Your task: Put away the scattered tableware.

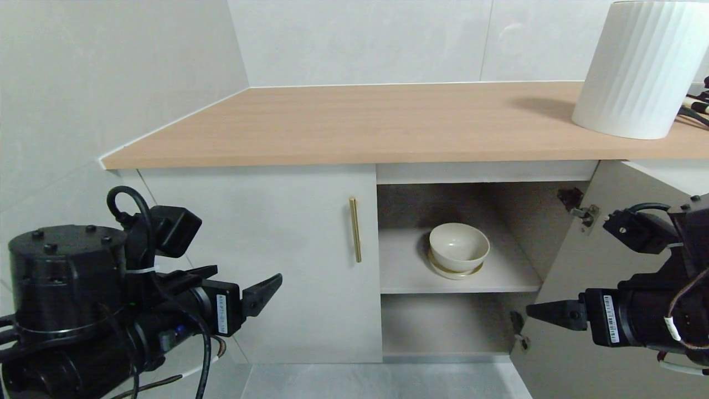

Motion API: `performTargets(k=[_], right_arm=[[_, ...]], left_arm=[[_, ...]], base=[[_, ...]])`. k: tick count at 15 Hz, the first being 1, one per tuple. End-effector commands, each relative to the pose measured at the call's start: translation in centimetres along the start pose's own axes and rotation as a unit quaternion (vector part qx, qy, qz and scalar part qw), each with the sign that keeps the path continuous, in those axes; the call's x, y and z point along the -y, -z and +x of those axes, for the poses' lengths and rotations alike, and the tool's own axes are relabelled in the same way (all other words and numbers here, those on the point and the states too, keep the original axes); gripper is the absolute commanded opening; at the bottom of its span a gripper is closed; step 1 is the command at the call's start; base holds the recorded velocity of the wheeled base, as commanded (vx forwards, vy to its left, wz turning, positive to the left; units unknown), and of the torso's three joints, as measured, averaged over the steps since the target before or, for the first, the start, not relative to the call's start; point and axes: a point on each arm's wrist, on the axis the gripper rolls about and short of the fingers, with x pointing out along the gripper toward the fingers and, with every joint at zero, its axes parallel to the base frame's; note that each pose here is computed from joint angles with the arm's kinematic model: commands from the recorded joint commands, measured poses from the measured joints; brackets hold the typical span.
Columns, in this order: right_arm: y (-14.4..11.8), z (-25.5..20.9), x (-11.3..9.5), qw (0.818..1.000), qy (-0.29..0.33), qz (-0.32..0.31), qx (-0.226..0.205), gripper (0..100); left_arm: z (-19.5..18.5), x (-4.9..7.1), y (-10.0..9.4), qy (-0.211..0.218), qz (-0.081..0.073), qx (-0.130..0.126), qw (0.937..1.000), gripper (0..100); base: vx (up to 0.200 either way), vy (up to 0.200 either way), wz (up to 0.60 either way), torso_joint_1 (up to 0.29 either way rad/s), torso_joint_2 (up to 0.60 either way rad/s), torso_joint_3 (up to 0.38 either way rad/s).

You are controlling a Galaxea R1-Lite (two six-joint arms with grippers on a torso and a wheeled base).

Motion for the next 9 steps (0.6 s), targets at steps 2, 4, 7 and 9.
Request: performTargets(k=[2,4,7,9], right_arm=[[0.03,0.04,0.0,1.0,0.0,-0.001,-0.001,100],[0.04,0.0,-0.02,1.0,0.0,-0.001,0.0,100],[0.19,0.02,0.05,1.0,0.006,-0.002,-0.009,100],[0.26,0.01,-0.04,1.0,0.004,-0.005,-0.011,100]], left_arm=[[-0.1,0.02,-0.06,0.001,0.0,0.002,1.0,100],[-0.06,0.03,-0.04,0.001,0.0,0.002,1.0,100],[-0.07,0.06,-0.04,0.001,0.0,0.002,1.0,100],[-0.04,0.06,0.03,0.001,0.0,0.0,1.0,100]], base=[[-0.2,0.0,0.0,0.015,0.0,0.002],[-0.2,0.0,0.0,-0.007,0.01,0.005],[-0.2,0.0,0.0,0.005,0.0,0.002],[-0.2,0.0,0.0,0.01,0.0,0.005]])
